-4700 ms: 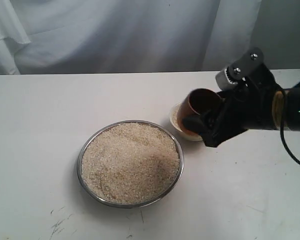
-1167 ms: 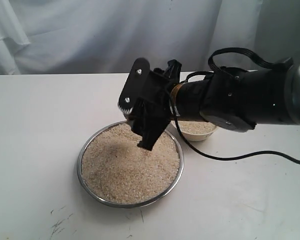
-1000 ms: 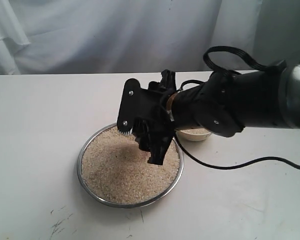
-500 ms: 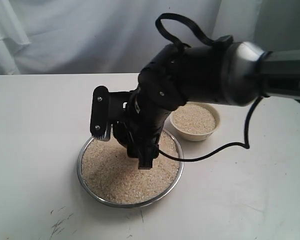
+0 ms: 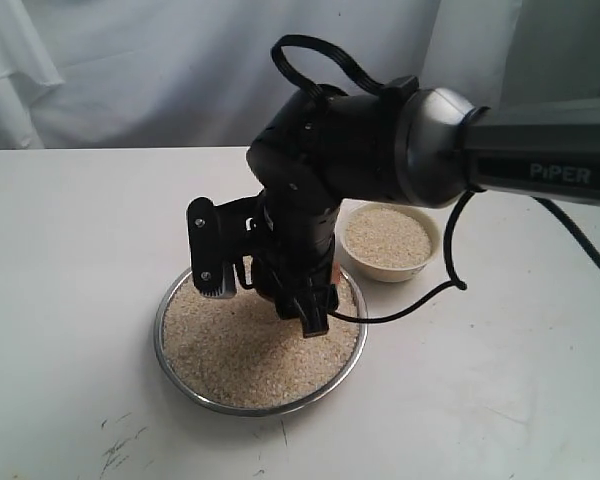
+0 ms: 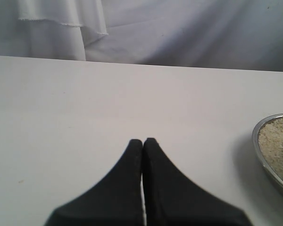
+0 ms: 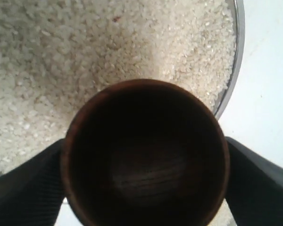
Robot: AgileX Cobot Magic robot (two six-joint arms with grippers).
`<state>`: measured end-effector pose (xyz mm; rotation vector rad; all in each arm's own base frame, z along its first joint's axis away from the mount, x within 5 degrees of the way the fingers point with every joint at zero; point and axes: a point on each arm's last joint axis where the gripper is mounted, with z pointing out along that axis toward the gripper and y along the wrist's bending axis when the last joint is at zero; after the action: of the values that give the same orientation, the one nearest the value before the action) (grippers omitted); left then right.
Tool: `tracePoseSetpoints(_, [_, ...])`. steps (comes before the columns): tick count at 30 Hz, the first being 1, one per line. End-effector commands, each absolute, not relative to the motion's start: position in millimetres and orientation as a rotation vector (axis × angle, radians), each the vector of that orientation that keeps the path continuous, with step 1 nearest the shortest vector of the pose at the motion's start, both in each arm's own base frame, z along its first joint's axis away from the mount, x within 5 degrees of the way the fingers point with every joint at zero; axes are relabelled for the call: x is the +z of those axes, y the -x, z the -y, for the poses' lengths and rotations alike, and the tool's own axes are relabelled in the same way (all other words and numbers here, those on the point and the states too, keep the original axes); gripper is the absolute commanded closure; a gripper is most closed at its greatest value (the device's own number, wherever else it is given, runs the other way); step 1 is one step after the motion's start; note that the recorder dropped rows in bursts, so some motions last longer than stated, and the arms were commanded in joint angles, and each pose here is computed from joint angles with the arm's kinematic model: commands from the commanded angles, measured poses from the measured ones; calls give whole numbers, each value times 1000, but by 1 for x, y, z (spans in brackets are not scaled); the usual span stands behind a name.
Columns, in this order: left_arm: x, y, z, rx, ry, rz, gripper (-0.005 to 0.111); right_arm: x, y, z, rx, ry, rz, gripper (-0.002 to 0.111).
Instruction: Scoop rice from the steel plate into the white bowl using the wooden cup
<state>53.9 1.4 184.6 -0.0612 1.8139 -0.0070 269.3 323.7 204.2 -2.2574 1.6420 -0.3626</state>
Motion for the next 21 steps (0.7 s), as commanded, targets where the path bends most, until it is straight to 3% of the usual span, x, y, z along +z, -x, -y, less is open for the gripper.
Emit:
tracePoseSetpoints(1, [184, -54, -1, -8, 58, -1801, 107, 214, -269, -326, -423, 2278, -1656, 108])
tracePoseSetpoints(21, [184, -54, -1, -8, 58, -1801, 107, 171, -265, -348, -340, 2360, -1680, 108])
